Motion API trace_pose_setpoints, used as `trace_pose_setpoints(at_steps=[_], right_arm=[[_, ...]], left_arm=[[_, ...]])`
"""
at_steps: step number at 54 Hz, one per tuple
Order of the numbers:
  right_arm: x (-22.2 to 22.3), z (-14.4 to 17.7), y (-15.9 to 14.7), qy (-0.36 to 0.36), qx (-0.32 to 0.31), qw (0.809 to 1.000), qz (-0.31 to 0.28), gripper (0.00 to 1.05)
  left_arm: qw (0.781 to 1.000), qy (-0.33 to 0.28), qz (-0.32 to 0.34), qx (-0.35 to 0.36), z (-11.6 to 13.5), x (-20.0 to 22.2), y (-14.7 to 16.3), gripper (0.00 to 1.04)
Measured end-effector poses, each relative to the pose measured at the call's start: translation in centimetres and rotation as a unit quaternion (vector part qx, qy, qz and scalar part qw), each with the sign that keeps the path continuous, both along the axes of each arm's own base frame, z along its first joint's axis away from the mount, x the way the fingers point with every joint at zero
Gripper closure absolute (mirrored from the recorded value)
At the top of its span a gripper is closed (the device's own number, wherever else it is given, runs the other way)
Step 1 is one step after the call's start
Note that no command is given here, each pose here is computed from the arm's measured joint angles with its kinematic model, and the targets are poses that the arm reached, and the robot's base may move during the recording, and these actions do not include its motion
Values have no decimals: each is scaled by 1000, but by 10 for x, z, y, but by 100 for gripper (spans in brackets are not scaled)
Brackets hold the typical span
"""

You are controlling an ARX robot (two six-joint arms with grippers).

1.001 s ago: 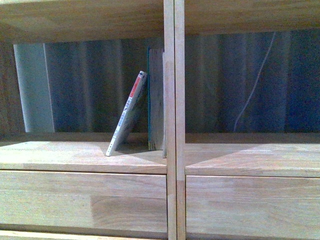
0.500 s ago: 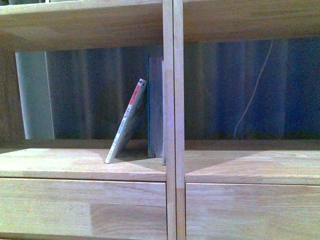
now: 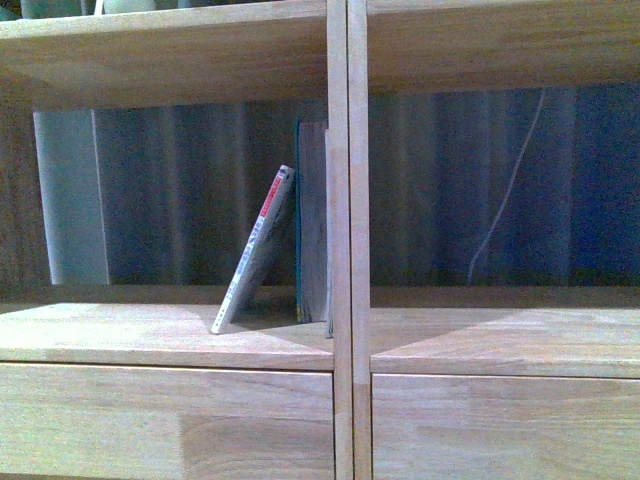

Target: Organize books on shelf

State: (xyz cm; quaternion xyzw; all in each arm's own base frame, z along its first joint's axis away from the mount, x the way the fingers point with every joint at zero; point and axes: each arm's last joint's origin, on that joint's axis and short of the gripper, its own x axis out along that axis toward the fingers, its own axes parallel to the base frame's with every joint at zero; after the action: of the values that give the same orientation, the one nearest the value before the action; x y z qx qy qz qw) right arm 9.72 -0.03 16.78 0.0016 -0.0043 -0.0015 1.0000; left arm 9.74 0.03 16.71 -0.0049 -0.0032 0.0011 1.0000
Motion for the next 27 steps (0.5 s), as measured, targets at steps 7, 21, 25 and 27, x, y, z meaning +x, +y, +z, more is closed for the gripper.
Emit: trace_pose_setpoints(at_steps=[7, 21, 25, 27], right_arm=[[0, 0, 0, 0, 0, 1000, 0, 7], [0, 0, 0, 0, 0, 1000, 0, 7], [0, 0, 0, 0, 0, 1000, 0, 7], [0, 0, 0, 0, 0, 1000, 0, 7]], left_arm=[[1000, 0, 0, 0, 0, 0, 0, 102], [1000, 0, 0, 1, 0, 0, 0, 102], [1000, 0, 0, 1, 0, 0, 0, 102], [1000, 0, 0, 0, 0, 0, 0, 100]])
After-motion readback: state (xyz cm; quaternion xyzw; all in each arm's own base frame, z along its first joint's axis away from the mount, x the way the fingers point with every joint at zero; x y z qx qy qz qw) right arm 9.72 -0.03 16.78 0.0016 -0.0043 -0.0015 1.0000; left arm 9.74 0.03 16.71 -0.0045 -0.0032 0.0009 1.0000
